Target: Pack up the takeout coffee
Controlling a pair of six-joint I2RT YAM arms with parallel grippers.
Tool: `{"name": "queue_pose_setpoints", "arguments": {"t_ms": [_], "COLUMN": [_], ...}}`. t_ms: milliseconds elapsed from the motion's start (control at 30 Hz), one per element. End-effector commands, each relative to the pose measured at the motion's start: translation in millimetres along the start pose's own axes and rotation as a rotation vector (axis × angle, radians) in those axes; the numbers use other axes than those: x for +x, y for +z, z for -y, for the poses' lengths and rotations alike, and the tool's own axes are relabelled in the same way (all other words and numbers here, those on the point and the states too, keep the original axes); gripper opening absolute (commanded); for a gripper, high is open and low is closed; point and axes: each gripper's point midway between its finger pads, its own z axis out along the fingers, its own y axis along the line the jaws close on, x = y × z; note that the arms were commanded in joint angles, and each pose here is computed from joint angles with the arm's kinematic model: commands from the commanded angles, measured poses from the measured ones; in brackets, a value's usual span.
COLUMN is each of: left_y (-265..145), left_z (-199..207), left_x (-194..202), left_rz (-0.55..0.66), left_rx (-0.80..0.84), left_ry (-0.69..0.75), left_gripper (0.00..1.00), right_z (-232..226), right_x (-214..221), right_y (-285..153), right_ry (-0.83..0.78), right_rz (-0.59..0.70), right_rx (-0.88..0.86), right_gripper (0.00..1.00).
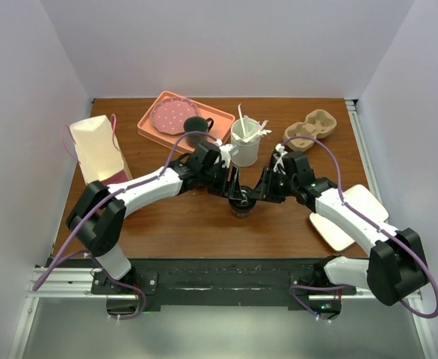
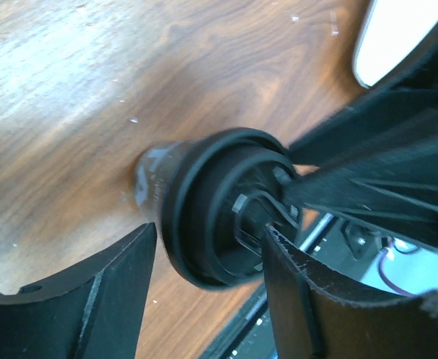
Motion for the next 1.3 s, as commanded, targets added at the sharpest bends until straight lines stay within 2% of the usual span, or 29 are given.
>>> {"name": "queue_pose_setpoints", "arguments": {"t_ms": [0,200,367,567,900,1100,1133,1267], "left_y": [4.3,9.6,16.4,21.5,24.8,26.5,26.9,27.4], "left_z": [-6.4,-27.0,-39.0,-47.2,-54.6,-59.9,-61.1,-65.0], "left_x": [-14.2,2.0,22.0,35.8,49.2,59.0,60.3,66.0], "left_rz": [0.037,0.004,-0.035,-0.066,-0.098,-0.123,-0.125,-0.138], "left_rx": [-0.048,-0.114,-0.123,-0.127,-0.131,-0.141,-0.143,-0.153], "left_ry": [0.050,0.063,0.054,0.053,0.057,0.049,0.050,0.043], "left_gripper": [0.61,0.56,0.53,0.50,0.50,0.49,0.49,0.49], "right_z": [0.3,-2.7,-16.5,-22.8,-6.2,9.5,16.6,28.0], "right_x": [-5.4,-16.0,-37.7,-33.6,-23.4,-16.3,-9.3,7.6], "right_y": [-0.3,-8.1,-15.2,-0.1,19.8,19.3,20.1,27.4], "right_ry": [-0.002,-0.030,-0.090,-0.129,-0.173,-0.158,-0.145,-0.103], "right_rz": [0.034,0.047,0.071,-0.010,-0.115,-0.123,-0.133,-0.152], "right_rx": [-0.001,0.025,0.023,-0.029,-0.049,-0.033,-0.028,-0.057], "right_gripper": [0.39,0.41,0.50,0.54,0.48,0.35,0.29,0.26]}}
